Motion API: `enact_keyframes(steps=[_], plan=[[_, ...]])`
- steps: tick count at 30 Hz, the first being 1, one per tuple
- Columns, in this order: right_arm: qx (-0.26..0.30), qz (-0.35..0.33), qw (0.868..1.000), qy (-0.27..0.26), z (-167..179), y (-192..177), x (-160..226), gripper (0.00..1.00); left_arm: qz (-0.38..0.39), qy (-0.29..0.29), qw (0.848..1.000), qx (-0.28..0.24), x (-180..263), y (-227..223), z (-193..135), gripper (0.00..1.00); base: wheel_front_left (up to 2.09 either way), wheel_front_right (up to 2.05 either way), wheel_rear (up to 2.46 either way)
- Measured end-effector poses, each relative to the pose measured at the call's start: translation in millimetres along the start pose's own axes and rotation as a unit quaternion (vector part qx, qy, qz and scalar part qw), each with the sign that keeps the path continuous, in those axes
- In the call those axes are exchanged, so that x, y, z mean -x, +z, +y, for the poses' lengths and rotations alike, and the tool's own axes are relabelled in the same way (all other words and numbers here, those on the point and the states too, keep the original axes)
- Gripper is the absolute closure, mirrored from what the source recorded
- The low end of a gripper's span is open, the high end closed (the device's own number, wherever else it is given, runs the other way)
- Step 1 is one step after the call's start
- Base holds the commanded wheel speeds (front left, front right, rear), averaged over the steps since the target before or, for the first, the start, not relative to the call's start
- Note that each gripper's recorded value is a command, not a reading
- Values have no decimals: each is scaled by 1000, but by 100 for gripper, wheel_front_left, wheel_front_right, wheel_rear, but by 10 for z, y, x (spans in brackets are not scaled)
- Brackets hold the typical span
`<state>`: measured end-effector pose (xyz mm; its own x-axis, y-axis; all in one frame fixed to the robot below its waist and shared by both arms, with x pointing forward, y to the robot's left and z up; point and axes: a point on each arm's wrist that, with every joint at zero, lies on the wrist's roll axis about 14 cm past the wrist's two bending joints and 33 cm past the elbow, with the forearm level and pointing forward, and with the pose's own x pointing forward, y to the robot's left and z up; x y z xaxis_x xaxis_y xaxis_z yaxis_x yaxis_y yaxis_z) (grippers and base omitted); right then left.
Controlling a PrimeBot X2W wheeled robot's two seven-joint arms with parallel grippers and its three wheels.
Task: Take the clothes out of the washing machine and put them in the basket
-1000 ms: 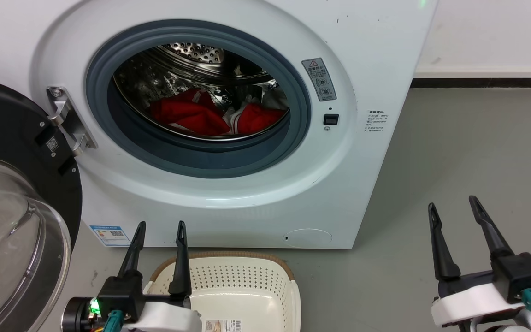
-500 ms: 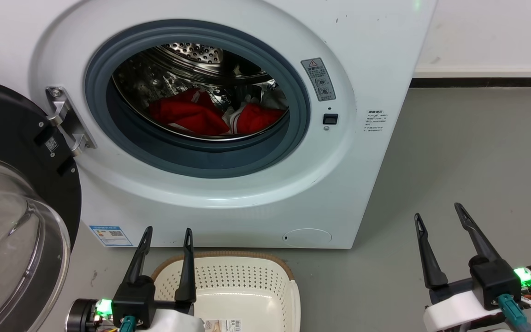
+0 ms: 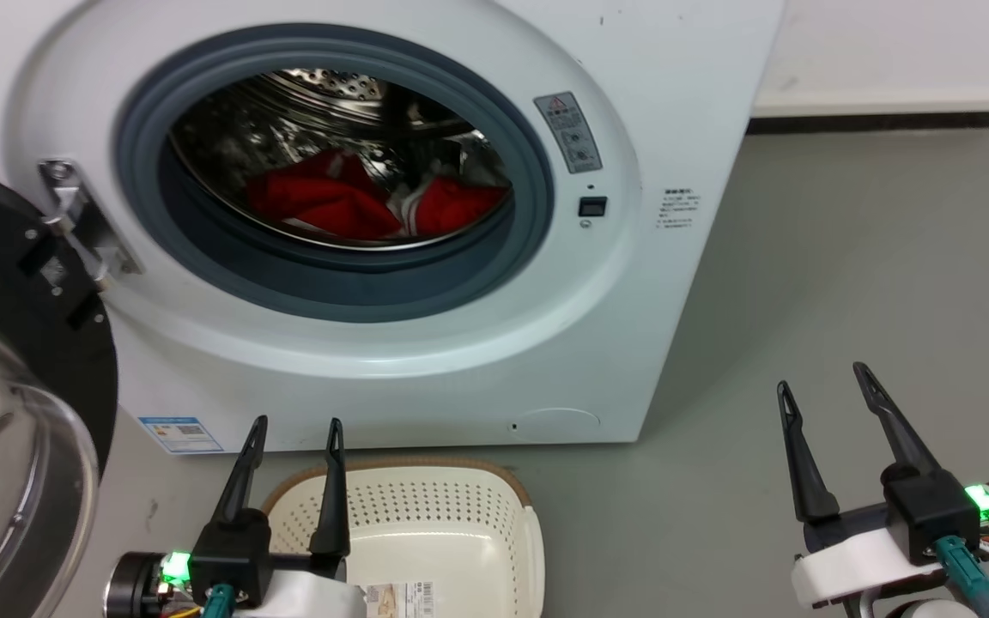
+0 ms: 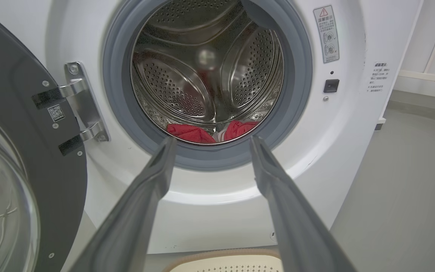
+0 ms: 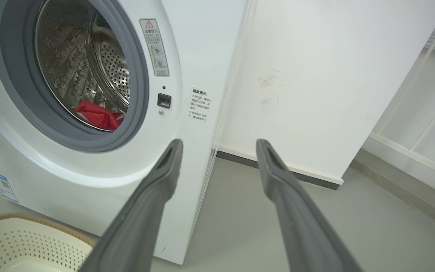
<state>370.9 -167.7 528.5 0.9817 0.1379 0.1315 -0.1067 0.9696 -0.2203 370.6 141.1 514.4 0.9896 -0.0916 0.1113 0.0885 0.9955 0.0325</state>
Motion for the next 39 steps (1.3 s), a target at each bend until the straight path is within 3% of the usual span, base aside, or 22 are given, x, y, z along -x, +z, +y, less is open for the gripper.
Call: enact_keyframes(steps=[4, 9, 16, 27, 33, 39], plan=[[0, 3, 1000, -15, -109, -32, -57, 0, -4, -19, 1000, -2, -202, -22, -31, 0, 0, 0, 0], [-8, 7, 999, -43, -304, -101, -186, 0, -12, -70, 997, -41, -698, -111, -43, 0, 0, 0, 0], [-21, 69, 995, -75, -505, -558, -180, 0, 35, -135, 987, -83, -1541, -735, -58, 0, 0, 0, 0], [-19, 155, 985, -80, -538, -1245, -245, 0, 155, -111, 971, -145, -3114, -1391, 220, 0, 0, 0, 0], [-28, 191, 978, -77, -492, -1545, -225, 0, 253, -100, 944, -187, -3544, -1803, 331, 0, 0, 0, 0], [-33, 220, 973, -65, -384, -1733, -177, 0, 354, -88, 902, -231, -3679, -2212, 493, 0, 0, 0, 0]])
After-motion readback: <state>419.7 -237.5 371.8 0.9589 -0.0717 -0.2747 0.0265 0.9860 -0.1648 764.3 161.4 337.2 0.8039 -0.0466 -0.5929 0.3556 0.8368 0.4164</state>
